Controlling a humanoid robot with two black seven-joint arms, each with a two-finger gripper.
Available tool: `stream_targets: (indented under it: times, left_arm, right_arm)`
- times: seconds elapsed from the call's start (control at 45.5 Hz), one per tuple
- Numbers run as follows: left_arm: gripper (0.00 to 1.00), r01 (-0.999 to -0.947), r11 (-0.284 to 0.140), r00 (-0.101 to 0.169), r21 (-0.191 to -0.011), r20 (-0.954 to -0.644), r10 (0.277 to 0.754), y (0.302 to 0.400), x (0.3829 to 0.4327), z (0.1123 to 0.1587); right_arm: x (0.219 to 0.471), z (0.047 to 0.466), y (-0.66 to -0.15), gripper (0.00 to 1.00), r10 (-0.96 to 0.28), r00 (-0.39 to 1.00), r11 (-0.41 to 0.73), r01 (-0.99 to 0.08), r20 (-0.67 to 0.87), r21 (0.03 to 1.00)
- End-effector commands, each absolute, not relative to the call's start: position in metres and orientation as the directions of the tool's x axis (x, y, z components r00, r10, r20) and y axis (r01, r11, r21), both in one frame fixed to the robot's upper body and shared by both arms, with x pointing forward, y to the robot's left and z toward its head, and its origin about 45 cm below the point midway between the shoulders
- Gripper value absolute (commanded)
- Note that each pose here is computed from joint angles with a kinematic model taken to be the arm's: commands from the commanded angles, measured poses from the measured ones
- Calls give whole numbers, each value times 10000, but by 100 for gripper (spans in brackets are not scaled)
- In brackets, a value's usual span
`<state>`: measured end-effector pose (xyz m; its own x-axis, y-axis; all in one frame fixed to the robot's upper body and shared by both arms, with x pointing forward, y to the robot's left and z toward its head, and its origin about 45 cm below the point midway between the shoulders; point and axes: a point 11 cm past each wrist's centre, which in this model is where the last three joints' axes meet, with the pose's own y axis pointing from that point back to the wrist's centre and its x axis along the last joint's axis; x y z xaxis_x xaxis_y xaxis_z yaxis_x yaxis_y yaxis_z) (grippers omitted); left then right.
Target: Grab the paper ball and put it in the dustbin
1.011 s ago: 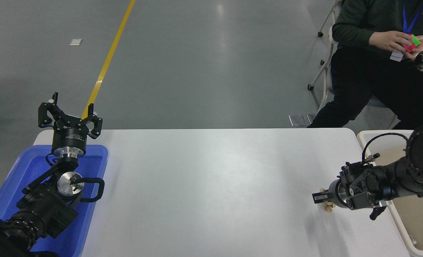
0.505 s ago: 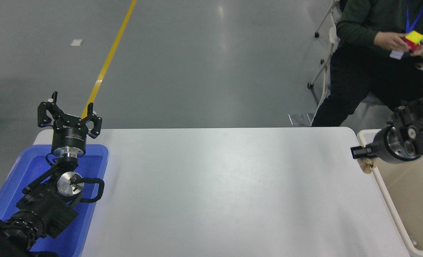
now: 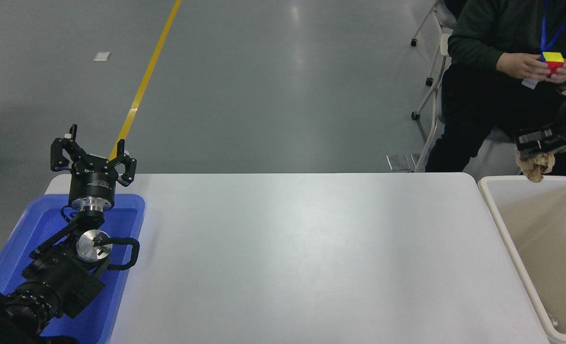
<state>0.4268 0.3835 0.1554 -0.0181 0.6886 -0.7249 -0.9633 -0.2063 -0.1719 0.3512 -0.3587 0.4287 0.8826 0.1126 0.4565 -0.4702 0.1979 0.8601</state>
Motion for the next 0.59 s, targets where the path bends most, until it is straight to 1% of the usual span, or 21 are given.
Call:
stream_targets:
  times: [0.0,0.088,0.198,0.22,0.242,0.33,0.396,0.418,0.462,0.505,0.571]
  left_arm:
    - [99,-9636,-2051,-176,-1716,-7245,6890,3831,4269,1553]
    - [99,-9633,-2063,-179,-1719,-7252,6883,3833,4269,1554]
    - [99,-9636,-2051,-176,-1716,-7245,6890,3831,4269,1553]
    - [99,-9637,-2055,-190,-1702,-7245,6890,3833,4264,1546]
    - [99,-9636,-2051,-176,-1716,-7245,6890,3831,4269,1553]
    - [99,-9633,-2063,-179,-1719,-7252,6883,3833,4269,1554]
    - [99,-9636,-2051,-176,-1716,-7245,6890,3831,4269,1553]
    - [99,-9637,-2055,-190,-1702,-7245,6890,3833,4264,1546]
    - [99,-9636,-2051,-176,-1716,-7245,6890,3831,4269,1553]
    - [99,-9636,-2051,-176,-1716,-7245,6890,3831,4269,1553]
    - [99,-9633,-2063,-179,-1719,-7252,6883,3833,4269,1554]
  right_arm:
    - [3612,4307,-3852,0,409,8489,1957,-5240,5270,8289]
    - [3728,4123,-4110,0,79,7960,2189,-5920,6053,7757]
    - [3862,3829,-4548,0,-262,7123,2904,-6659,7014,6872]
    - [3888,3779,-4640,0,-338,6918,3043,-6803,7213,6667]
    - [3909,3722,-4722,0,-434,6717,3155,-6932,7396,6480]
    - [3979,3466,-4998,0,-1308,5707,3453,-7403,8106,5769]
    - [3978,3226,-5219,0,-1895,4974,3853,-7554,8465,5301]
    - [3985,3182,-5301,0,-2022,4642,4034,-7629,8623,5052]
    - [3980,3090,-5472,0,-2231,4031,4430,-7691,8875,4607]
    - [3962,3032,-5668,0,-2418,3298,4918,-7691,9126,4082]
    - [3943,2877,-5854,0,-2907,2382,5440,-7556,9267,3649]
